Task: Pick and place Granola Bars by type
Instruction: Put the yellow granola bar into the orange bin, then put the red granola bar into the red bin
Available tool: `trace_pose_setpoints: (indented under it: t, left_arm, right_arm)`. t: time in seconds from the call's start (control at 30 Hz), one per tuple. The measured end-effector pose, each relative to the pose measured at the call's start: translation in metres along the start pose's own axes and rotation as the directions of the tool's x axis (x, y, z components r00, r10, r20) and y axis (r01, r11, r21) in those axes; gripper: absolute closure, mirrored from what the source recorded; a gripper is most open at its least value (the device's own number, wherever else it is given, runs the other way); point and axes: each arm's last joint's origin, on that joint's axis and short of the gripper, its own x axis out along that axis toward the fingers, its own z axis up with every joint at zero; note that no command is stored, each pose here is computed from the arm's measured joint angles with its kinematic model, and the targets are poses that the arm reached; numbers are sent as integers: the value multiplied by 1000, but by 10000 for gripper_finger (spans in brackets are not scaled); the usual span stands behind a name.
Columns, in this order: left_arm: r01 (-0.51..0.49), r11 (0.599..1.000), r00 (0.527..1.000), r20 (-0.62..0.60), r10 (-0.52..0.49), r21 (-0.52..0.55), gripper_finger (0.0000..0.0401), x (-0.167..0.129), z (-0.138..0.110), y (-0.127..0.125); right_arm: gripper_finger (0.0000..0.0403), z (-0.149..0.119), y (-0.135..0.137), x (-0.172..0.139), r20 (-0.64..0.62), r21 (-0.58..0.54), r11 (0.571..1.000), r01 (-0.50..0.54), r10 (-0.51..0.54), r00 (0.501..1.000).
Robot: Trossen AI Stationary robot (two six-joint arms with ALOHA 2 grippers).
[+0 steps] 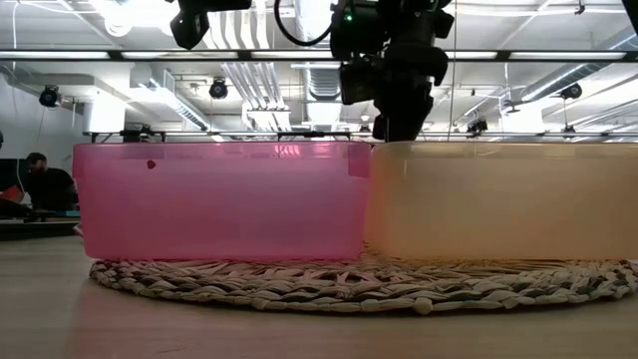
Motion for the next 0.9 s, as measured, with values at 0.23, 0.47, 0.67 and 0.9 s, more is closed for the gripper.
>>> trace_pose_setpoints:
  t: [0.23,0.47,0.67,0.9]
  left_arm:
    - [0,1000,1000,0,0,0,401,0,0,0]
    - [0,1000,1000,1,0,0,401,0,0,0]
    - [-1,1000,1000,1,1,0,401,0,0,0]
    - [-1,1000,1000,1,1,0,401,0,0,0]
  right_arm:
    - [281,-3,-1,4,-13,13,1000,1,0,1000]
    - [238,-3,-1,5,-13,17,1000,1,-1,1000]
    - [233,-3,-1,5,-11,16,1000,1,-1,1000]
    - [263,-3,-1,4,-11,15,1000,-5,5,1000]
